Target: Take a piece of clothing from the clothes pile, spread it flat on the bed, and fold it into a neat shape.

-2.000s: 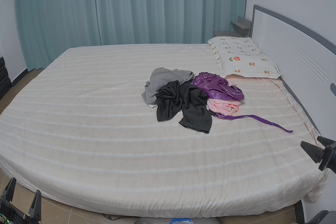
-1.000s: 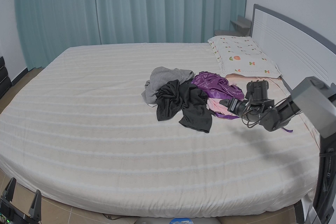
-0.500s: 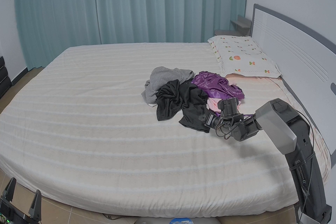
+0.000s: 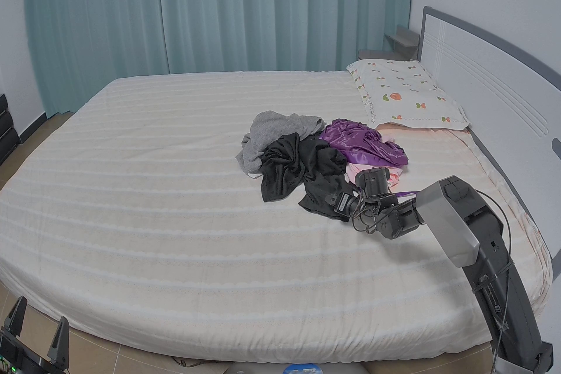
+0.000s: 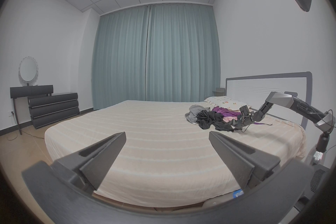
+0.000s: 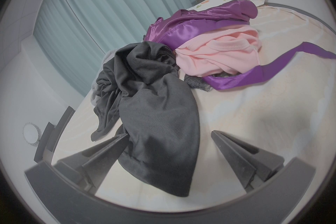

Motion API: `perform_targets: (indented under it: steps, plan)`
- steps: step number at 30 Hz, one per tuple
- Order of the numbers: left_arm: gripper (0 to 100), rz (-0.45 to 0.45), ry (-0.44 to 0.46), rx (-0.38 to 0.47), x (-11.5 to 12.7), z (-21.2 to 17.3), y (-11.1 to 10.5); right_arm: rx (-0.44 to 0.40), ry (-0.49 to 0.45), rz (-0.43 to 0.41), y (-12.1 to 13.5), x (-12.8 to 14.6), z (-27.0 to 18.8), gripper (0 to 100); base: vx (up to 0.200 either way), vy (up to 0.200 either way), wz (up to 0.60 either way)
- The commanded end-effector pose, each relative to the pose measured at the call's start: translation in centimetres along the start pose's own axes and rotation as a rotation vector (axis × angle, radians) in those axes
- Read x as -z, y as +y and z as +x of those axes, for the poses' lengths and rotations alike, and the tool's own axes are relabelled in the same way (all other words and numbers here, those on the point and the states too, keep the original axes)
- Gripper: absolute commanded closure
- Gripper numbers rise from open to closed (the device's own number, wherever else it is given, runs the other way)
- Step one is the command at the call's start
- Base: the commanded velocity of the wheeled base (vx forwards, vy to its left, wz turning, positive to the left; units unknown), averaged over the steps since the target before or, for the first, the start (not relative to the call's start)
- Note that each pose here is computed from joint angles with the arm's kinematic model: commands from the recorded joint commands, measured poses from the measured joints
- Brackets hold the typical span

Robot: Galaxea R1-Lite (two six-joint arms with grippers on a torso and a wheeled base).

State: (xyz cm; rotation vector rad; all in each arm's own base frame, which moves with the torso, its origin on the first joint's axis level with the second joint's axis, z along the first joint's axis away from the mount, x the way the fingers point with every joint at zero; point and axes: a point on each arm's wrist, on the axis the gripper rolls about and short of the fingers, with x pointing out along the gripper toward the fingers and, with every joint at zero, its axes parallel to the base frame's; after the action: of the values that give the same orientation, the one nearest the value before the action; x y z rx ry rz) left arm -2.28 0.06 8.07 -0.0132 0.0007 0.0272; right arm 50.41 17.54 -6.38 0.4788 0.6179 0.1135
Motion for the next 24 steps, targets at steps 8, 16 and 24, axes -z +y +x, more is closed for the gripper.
perform_targets:
  steps: [8, 16, 24]
  plan:
    - [0, -0.001, 0.004, 0.000, 0.5, 0.0, 0.0, -0.007, 0.002, 0.000, 0.2, 0.3, 1.3, 100, 0.000, 0.000, 0.00]
    - [0, 0.000, 0.005, 0.000, 0.5, 0.0, 0.0, -0.019, -0.013, 0.083, 1.6, -1.7, -0.9, 100, 0.000, 0.000, 0.00]
    - [0, 0.000, 0.005, 0.000, 0.5, 0.0, 0.0, -0.067, 0.048, 0.190, 3.1, -3.7, -7.0, 100, 0.000, 0.000, 0.00]
